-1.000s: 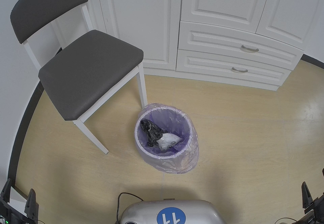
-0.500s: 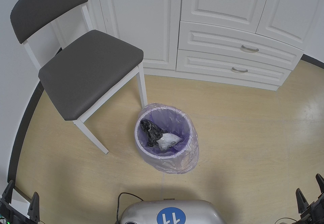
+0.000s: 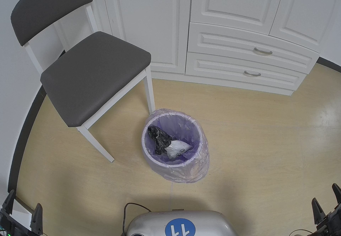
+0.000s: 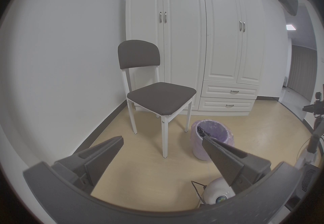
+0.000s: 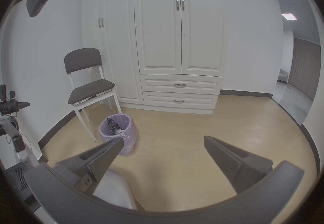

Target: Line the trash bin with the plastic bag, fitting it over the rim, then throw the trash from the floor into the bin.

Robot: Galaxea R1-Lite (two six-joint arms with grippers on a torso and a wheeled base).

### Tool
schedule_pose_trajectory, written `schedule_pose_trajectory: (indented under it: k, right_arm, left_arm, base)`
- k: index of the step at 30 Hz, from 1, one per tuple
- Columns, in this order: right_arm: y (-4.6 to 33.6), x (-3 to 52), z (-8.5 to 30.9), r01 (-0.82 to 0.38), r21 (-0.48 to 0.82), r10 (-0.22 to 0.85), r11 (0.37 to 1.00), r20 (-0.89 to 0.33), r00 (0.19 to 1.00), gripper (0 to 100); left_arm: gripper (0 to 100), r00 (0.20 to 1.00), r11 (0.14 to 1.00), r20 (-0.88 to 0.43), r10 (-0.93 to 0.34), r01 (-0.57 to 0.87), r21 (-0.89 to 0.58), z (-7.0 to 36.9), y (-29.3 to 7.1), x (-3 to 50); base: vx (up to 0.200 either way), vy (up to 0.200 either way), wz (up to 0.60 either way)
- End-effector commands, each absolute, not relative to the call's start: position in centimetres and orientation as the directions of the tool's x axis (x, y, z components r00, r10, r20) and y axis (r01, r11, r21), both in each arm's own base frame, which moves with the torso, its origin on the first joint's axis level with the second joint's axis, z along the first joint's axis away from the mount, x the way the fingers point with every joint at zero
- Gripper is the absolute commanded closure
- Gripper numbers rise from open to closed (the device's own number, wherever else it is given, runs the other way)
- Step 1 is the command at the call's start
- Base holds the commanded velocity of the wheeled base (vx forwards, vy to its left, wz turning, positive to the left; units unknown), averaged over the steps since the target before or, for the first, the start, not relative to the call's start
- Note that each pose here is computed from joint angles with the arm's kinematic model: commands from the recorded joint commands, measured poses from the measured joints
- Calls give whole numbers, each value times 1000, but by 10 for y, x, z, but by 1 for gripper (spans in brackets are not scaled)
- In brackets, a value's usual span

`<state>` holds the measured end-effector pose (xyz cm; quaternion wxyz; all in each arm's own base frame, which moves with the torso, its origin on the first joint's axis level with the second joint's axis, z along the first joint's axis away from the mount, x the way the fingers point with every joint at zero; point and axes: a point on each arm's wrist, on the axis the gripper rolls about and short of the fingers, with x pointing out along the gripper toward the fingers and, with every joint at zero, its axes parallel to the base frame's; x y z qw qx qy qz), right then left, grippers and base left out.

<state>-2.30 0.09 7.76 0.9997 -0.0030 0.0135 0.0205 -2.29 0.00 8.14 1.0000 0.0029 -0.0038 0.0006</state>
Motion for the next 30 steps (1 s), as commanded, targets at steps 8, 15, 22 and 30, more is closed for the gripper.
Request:
schedule_pose_trajectory:
  k: [8, 15, 22, 30]
  right_arm:
    - [1, -23, 73, -40, -11, 40, 999, -31, 999, 0]
    - [1, -23, 73, -40, -16, 40, 999, -31, 999, 0]
    - [1, -23, 72, -42, -28, 41, 999, -32, 999, 0]
    - [1, -23, 73, -41, -22, 40, 999, -31, 999, 0]
  left_arm:
    - [0, 1000, 1000, 6, 8, -8, 2, 76, 0, -23]
    - [0, 1000, 1000, 6, 8, -8, 2, 76, 0, -23]
    - [0, 1000, 1000, 6, 8, -8, 2, 76, 0, -23]
    - [0, 1000, 1000, 6, 8, -8, 2, 76, 0, -23]
  base:
    - [0, 0, 0]
    - [0, 0, 0]
    - [0, 0, 0]
    - [0, 0, 0]
